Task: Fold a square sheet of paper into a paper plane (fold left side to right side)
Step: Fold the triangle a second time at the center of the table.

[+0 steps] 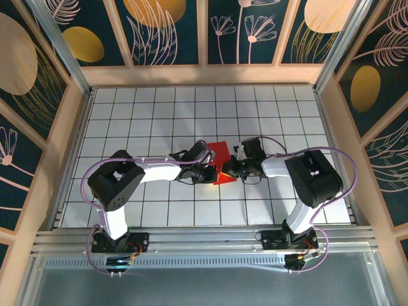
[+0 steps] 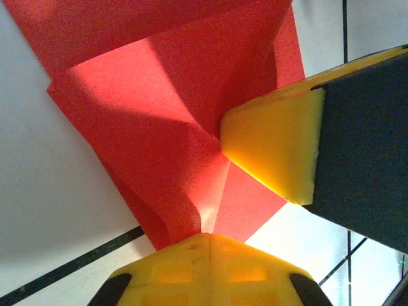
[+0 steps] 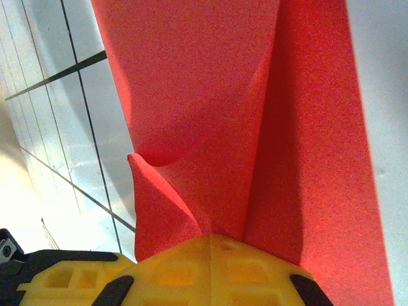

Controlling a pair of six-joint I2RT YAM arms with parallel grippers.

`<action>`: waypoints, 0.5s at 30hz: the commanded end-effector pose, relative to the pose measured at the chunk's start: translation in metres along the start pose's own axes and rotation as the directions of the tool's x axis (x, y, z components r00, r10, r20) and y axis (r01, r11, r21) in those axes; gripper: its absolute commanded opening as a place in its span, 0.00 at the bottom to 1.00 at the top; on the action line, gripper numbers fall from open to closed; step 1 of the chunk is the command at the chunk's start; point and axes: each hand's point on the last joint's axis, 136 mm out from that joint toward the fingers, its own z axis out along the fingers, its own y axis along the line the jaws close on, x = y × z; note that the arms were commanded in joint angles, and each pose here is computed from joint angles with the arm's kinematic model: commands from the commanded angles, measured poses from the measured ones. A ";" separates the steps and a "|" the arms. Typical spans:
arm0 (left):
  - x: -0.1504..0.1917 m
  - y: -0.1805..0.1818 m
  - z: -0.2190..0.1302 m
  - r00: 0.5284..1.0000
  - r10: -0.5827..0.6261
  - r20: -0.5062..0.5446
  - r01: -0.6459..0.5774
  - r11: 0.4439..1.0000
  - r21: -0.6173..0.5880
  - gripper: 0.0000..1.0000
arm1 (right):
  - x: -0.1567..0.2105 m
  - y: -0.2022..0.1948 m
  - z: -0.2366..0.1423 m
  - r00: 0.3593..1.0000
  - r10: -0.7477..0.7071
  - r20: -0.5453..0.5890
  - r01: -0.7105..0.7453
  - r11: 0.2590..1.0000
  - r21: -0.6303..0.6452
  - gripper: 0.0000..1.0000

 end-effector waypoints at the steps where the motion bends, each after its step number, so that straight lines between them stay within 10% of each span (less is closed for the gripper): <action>1: 0.002 0.009 0.003 1.000 0.000 -0.011 0.000 0.999 -0.038 0.01 | 0.019 -0.038 0.006 0.998 0.041 -0.038 -0.035 0.988 0.150 0.00; 15: 0.004 0.016 0.006 1.000 -0.003 -0.018 0.002 0.998 -0.064 0.00 | 0.019 -0.037 0.006 0.998 0.038 -0.041 -0.032 0.989 0.148 0.00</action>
